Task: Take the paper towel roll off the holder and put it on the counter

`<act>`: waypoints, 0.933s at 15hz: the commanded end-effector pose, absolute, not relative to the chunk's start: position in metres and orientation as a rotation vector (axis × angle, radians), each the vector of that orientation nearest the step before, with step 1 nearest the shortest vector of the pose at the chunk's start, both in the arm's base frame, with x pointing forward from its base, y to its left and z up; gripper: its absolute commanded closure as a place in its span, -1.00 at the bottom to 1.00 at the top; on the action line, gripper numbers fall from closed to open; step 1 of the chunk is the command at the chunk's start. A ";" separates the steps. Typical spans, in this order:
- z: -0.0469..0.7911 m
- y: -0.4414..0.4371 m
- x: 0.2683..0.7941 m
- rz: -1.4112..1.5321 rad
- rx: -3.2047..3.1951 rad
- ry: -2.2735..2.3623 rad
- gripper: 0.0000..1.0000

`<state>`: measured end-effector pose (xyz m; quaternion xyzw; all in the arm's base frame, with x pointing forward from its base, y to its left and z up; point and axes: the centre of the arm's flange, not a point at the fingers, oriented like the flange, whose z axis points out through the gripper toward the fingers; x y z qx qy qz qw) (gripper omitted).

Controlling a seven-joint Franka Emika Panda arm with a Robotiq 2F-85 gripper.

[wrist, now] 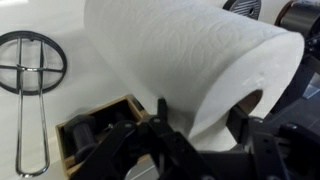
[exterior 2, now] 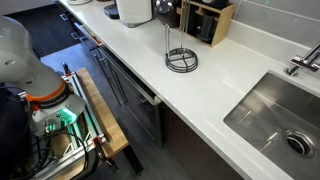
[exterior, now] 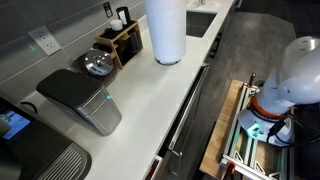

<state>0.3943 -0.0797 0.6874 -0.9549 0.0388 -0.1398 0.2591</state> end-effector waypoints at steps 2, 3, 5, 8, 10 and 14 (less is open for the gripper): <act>0.604 -0.071 0.397 -0.345 -2.539 0.047 0.32; 0.589 -0.070 0.398 -0.352 -2.536 0.053 0.32; 0.561 -0.070 0.401 -0.376 -2.572 0.077 0.32; 0.533 -0.070 0.403 -0.414 -2.559 0.094 0.32; 0.520 -0.068 0.404 -0.424 -2.556 0.095 0.32; 0.512 -0.063 0.404 -0.409 -2.566 0.118 -0.64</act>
